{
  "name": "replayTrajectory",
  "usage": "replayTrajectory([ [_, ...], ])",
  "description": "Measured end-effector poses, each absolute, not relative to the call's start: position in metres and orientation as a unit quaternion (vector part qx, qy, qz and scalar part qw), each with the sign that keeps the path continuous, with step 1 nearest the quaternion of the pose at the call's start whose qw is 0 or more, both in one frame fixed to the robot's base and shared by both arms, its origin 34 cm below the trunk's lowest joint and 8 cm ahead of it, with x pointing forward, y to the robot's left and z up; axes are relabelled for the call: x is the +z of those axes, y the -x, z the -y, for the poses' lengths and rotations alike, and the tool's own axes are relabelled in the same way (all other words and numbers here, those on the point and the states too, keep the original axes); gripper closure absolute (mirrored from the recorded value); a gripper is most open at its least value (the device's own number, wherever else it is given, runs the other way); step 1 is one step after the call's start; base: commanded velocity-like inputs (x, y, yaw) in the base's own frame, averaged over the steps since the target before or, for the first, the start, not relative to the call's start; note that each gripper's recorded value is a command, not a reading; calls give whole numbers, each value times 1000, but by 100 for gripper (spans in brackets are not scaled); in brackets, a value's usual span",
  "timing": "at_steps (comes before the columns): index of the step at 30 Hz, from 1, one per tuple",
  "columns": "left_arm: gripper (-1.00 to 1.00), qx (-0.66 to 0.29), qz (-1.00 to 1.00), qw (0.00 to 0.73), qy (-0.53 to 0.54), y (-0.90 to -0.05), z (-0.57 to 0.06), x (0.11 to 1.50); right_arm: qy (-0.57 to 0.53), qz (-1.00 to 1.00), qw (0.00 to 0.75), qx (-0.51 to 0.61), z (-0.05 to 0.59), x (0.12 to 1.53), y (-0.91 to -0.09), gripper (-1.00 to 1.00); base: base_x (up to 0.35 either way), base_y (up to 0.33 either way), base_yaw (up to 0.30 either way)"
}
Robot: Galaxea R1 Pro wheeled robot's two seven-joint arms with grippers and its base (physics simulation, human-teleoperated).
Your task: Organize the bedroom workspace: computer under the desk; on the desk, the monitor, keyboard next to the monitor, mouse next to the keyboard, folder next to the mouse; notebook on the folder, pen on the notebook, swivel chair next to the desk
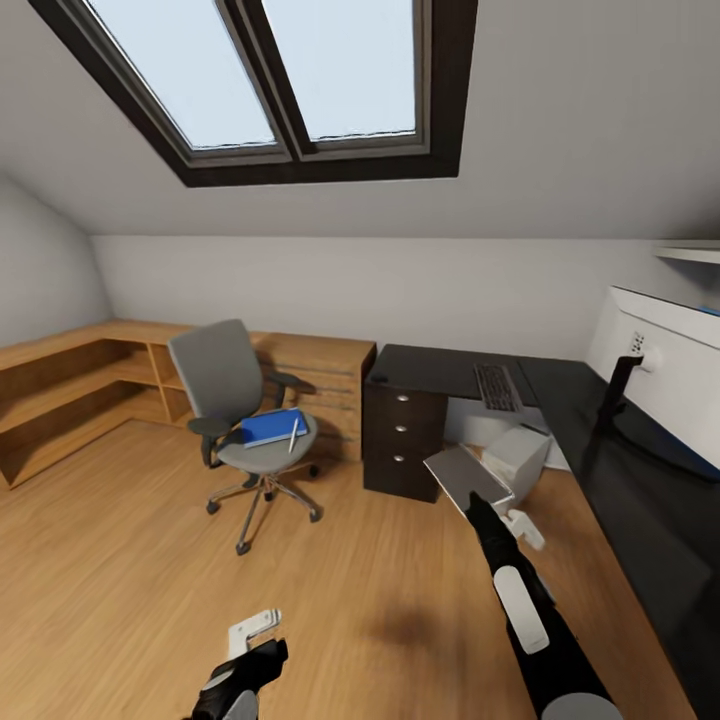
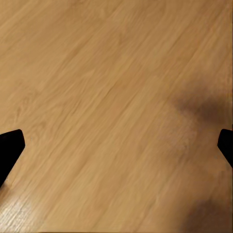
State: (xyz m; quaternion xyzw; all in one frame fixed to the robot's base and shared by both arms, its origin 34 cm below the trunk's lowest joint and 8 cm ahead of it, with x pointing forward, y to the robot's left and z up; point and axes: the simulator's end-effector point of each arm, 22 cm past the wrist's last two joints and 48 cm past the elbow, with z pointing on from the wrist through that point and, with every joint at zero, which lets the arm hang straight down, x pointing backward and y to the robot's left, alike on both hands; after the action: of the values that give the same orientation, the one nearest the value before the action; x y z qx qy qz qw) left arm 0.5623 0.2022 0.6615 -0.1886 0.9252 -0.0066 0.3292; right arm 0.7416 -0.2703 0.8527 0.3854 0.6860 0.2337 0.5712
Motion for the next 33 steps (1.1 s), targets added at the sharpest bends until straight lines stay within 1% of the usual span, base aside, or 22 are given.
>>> replayTrajectory([
  [7, -100, -42, -913, 363, 182, -585, -180, 700, -439, -649, 590, 197, 293, 857, -738, 100, 326, 0, 0],
  [11, -100, -64, -911, 371, 168, -594, -165, 723, -449, -636, 598, 191, 296, 862, -737, 100, 178, 0, 0],
  [16, -100, -73, -913, 369, 159, -595, -157, 729, -456, -627, 604, 185, 299, 863, -736, 100, 49, 0, 0],
  [20, -100, -53, -926, 342, 152, -580, -163, 703, -457, -621, 611, 183, 300, 866, -736, 100, 9, 0, 0],
  [24, -100, -45, -930, 332, 150, -574, -166, 693, -457, -618, 614, 182, 303, 868, -736, 100, 1, 0, 0],
  [29, -100, -43, -931, 331, 149, -573, -167, 692, -457, -618, 613, 183, 301, 867, -735, 100, 0, 0, -2],
  [33, -100, -44, -931, 331, 150, -573, -167, 692, -456, -618, 613, 183, 301, 868, -735, 100, 0, 0, -112],
])
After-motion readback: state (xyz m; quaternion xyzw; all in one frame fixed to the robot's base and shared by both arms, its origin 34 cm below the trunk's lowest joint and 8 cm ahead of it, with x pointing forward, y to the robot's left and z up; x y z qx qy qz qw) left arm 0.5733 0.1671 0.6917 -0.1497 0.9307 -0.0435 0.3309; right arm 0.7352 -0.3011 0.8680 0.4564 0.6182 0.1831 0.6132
